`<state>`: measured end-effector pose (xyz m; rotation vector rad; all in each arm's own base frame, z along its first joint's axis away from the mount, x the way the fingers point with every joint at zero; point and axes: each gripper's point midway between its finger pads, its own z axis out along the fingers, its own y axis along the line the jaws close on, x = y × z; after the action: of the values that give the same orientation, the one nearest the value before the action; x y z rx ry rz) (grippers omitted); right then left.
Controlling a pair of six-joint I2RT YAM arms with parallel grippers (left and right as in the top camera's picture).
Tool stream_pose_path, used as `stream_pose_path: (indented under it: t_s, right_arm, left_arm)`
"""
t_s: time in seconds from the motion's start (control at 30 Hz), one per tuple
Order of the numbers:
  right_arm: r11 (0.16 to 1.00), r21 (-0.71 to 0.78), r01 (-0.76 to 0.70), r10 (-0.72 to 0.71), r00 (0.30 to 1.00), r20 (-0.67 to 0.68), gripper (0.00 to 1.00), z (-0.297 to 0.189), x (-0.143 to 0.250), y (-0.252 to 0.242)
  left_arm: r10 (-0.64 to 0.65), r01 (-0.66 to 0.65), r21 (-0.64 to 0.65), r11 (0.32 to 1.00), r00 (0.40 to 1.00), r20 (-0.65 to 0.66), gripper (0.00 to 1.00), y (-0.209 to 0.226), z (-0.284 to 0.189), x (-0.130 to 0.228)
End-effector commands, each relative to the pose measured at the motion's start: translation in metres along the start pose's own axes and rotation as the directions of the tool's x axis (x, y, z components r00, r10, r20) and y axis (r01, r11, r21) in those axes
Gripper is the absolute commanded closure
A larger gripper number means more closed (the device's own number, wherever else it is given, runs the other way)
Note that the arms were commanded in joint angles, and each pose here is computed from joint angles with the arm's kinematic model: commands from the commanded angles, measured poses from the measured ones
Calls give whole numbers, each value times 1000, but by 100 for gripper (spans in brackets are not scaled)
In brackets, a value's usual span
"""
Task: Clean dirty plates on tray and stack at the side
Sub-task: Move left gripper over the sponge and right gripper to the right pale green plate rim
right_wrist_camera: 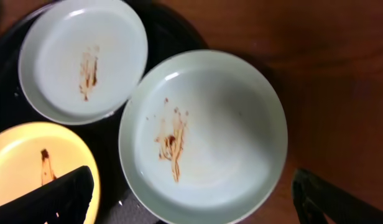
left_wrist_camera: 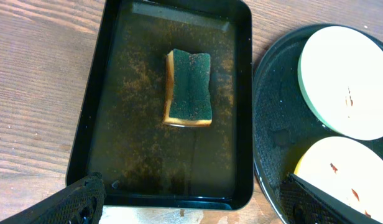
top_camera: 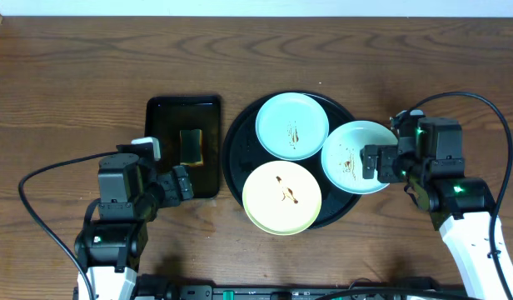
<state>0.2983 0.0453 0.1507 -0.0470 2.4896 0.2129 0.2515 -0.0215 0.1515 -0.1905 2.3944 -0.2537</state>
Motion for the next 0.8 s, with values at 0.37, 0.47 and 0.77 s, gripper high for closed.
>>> stream_pose_path:
  t_s: [0.37,0.47,0.77]
  right_arm:
    - [948,244,-205,187,978,96,1,-11,-13,-48]
    - [946,250,-208,192,978,87,1,-12,-11,-50]
    - [946,251,-207,192,978,83,1,-12,-10,-50]
  left_arm:
    - [-24,23,-23,999,1000,-13,18,-7,17,-69]
    - [-15,11,-69,998,998,-59,22,1,43,-76]
    - [7,-31,-141,990,986,-167,28,17,122,-60]
